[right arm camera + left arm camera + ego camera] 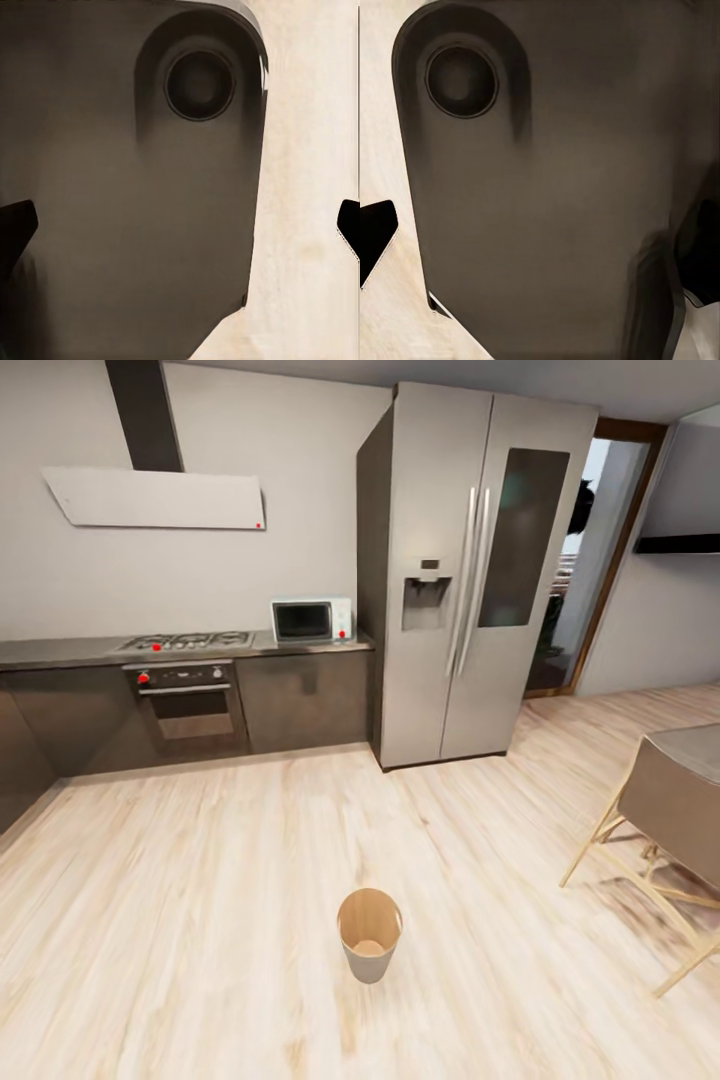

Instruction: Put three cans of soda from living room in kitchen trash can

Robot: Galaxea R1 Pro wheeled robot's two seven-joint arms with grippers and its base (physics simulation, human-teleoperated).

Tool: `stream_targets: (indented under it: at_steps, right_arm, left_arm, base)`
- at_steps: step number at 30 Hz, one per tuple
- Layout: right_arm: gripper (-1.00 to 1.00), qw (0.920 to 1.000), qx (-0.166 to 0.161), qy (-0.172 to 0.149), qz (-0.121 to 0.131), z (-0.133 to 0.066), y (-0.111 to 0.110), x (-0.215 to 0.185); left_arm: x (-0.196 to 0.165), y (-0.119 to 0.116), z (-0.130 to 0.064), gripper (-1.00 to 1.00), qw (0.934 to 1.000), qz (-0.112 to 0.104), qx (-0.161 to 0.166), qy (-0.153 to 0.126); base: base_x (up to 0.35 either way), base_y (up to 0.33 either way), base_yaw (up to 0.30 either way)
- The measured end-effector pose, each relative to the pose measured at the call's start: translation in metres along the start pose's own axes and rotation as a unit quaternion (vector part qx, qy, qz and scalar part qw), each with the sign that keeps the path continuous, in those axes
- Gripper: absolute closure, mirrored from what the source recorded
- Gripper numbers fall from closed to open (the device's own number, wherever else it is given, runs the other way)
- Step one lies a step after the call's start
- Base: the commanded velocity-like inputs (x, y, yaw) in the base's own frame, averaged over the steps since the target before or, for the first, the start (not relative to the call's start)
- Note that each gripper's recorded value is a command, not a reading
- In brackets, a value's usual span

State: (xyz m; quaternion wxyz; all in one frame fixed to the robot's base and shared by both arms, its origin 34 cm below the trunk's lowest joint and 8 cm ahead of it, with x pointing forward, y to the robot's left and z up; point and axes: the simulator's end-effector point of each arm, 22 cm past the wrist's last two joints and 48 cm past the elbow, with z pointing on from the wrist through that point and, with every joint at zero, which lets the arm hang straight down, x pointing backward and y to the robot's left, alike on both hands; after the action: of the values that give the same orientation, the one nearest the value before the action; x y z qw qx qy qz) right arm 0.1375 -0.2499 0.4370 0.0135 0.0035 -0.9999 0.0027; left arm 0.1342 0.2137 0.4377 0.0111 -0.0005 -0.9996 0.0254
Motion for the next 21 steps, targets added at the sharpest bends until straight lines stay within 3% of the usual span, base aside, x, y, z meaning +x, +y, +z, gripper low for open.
stream_targets:
  at_steps: [16, 21]
  right_arm:
    - [-1.00, 1.0000, 0.000, 0.001, 0.000, 0.0000, 0.0001, 0.0009]
    - [-1.00, 1.0000, 0.000, 0.001, 0.000, 0.0000, 0.0000, 0.0006]
  left_arm:
    - [0.0000, -0.0021, 0.0000, -1.00, 1.0000, 0.000, 0.001, 0.000]
    - [0.0000, -0.0025, 0.0000, -1.00, 1.0000, 0.000, 0.002, 0.000]
  base:
    - [0.327, 0.000, 0.000]
    - [0.209, 0.000, 0.000]
